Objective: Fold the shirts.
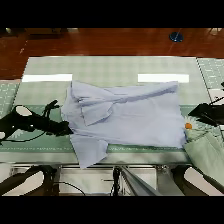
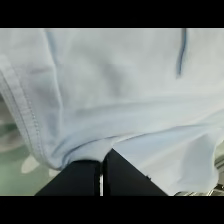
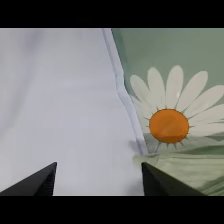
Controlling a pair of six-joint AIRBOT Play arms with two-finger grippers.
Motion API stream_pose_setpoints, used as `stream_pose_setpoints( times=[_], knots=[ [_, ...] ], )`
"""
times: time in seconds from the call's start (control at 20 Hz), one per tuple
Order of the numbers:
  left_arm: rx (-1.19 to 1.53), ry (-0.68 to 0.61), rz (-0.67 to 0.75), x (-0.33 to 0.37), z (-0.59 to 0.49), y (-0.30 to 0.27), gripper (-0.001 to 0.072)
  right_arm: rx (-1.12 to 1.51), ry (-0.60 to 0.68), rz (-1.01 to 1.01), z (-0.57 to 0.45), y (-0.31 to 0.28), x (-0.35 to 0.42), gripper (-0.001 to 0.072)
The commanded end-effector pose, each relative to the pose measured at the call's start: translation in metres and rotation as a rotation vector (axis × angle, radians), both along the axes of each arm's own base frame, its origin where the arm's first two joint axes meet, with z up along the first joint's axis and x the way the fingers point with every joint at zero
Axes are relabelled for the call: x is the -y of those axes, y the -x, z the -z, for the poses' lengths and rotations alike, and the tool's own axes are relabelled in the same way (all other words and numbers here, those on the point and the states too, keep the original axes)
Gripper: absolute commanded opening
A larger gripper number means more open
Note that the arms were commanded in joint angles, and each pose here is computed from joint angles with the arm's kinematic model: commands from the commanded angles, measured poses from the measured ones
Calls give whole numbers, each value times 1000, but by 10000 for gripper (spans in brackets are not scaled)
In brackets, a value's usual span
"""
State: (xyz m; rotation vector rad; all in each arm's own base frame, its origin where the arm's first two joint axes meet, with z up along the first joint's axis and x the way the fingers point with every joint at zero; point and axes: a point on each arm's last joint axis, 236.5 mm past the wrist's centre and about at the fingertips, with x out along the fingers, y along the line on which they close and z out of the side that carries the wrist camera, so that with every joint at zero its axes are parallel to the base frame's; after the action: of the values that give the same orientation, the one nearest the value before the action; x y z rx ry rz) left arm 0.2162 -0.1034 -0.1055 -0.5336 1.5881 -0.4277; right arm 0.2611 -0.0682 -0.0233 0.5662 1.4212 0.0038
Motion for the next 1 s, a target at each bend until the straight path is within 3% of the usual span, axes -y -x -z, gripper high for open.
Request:
stream_pose_setpoints(
  times=[0.0, 0.4, 0.95],
  knots=[
    [19, 39, 1, 7, -14, -9, 32, -66, -87, -34, 14, 8, -12, 579],
    [26, 39, 4, 7, -16, -12, 32, -142, -175, -66, 57, 14, -23, 579],
    [20, 43, 9, 7, -17, -10, 32, -6, -97, 25, 65, -25, -4, 545]
  ],
)
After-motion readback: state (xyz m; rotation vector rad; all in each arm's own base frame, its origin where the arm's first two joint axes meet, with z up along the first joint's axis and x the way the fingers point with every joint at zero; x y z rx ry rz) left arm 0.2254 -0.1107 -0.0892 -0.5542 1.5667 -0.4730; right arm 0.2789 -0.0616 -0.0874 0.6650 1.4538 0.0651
